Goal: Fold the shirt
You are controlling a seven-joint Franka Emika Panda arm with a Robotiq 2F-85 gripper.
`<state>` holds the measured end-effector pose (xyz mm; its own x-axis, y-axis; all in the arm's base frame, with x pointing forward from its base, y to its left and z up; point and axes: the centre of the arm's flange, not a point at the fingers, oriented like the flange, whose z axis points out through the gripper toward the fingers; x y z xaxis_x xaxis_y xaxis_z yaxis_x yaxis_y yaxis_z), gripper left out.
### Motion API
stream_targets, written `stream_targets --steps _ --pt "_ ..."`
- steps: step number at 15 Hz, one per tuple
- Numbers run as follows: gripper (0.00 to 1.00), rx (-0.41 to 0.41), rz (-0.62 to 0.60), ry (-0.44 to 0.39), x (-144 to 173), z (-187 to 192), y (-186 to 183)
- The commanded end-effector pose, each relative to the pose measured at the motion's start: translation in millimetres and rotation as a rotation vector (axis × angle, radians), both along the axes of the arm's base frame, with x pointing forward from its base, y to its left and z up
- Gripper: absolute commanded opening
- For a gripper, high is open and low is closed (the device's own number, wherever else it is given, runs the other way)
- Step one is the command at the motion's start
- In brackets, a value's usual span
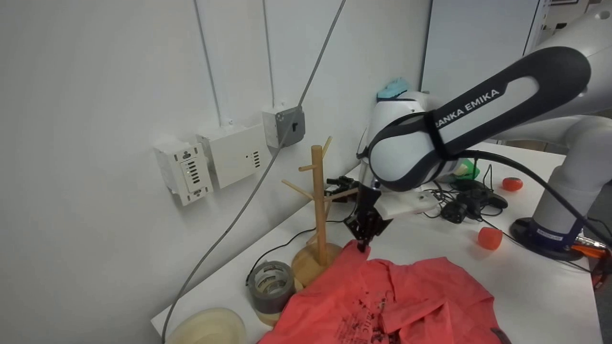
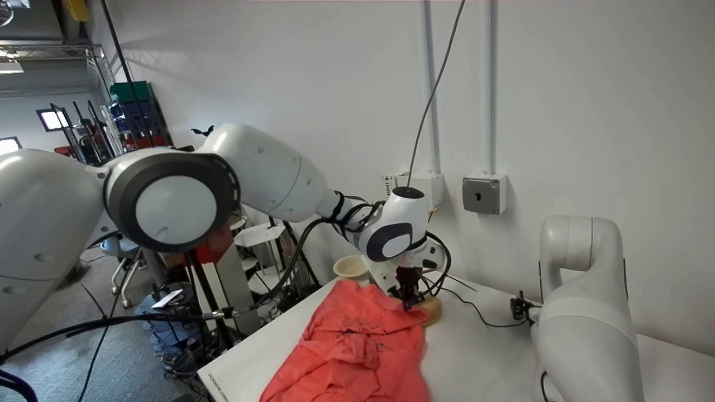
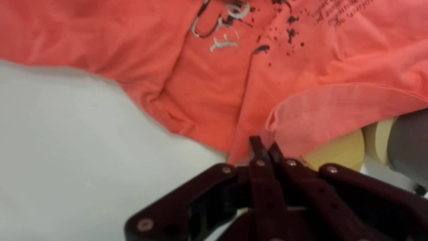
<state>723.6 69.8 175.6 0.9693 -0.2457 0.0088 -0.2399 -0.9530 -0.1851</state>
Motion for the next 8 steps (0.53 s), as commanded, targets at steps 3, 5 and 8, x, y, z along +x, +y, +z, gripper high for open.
stream_targets --steps 3,5,8 --pt "0.01 -0.038 -0.070 0.061 -71.0 19.6 -24.2" --pt "0.01 -0.069 -0.104 0.058 -81.5 28.2 -36.7" --pt "0.01 -0.111 -0.155 0.053 -87.8 38.2 -61.5"
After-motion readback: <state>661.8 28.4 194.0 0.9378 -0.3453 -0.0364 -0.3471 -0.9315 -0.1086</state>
